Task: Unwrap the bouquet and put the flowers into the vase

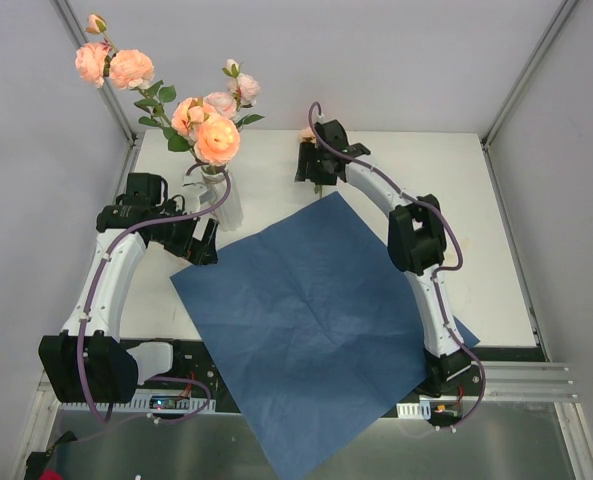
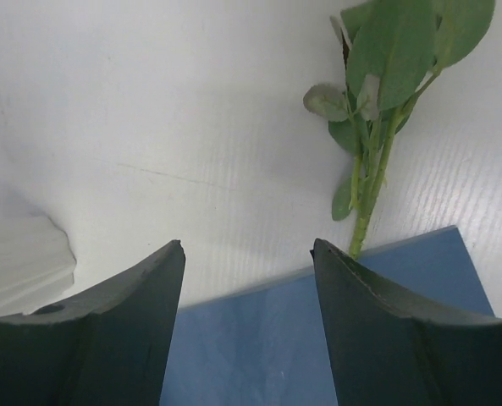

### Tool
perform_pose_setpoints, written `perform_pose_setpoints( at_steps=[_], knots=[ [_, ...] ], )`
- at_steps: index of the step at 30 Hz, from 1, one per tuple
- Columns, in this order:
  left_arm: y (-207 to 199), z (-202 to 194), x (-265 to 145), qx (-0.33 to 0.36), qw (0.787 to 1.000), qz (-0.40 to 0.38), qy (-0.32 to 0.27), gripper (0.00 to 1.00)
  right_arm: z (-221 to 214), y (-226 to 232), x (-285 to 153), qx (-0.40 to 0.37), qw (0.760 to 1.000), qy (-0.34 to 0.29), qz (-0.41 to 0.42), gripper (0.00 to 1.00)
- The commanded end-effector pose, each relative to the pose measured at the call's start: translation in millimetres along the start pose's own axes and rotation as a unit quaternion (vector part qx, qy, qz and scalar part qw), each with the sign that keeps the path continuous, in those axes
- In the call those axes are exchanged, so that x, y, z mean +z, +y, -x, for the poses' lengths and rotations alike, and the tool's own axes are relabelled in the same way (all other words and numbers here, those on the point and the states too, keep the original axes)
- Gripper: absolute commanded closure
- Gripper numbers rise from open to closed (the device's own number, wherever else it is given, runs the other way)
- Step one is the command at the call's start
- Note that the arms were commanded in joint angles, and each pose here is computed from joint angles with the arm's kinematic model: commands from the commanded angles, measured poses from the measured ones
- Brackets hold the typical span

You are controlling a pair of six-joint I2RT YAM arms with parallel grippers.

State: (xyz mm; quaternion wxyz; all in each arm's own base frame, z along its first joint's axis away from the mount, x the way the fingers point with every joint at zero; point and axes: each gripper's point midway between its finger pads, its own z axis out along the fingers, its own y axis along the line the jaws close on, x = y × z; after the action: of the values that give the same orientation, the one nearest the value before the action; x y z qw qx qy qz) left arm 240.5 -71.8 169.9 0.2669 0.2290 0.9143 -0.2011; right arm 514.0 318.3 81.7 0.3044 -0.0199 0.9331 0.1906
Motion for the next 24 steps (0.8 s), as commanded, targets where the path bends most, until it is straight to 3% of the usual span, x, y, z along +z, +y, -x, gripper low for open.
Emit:
perform_pose_setpoints(
  at_steps=[1, 8, 24],
  knots=[
    [-1.8, -0.2, -1.4, 0.014, 1.0, -0.003, -0.001, 0.01, 56.4, 11.0, -45.6, -0.031, 0.996, -0.083, 0.011, 0.37],
    [0.5, 0.4, -0.2, 0.014, 1.0, -0.001, 0.003, 0.01, 76.1, -18.8, -39.0, -0.085, 0.988, -0.101, -0.082, 0.4],
    [-2.6, 10.7, -14.0, 0.008, 1.0, 0.008, -0.005, 0.01, 0.6, -50.7, -6.7, -0.119, 0.983, 0.03, -0.134, 0.41]
  ],
)
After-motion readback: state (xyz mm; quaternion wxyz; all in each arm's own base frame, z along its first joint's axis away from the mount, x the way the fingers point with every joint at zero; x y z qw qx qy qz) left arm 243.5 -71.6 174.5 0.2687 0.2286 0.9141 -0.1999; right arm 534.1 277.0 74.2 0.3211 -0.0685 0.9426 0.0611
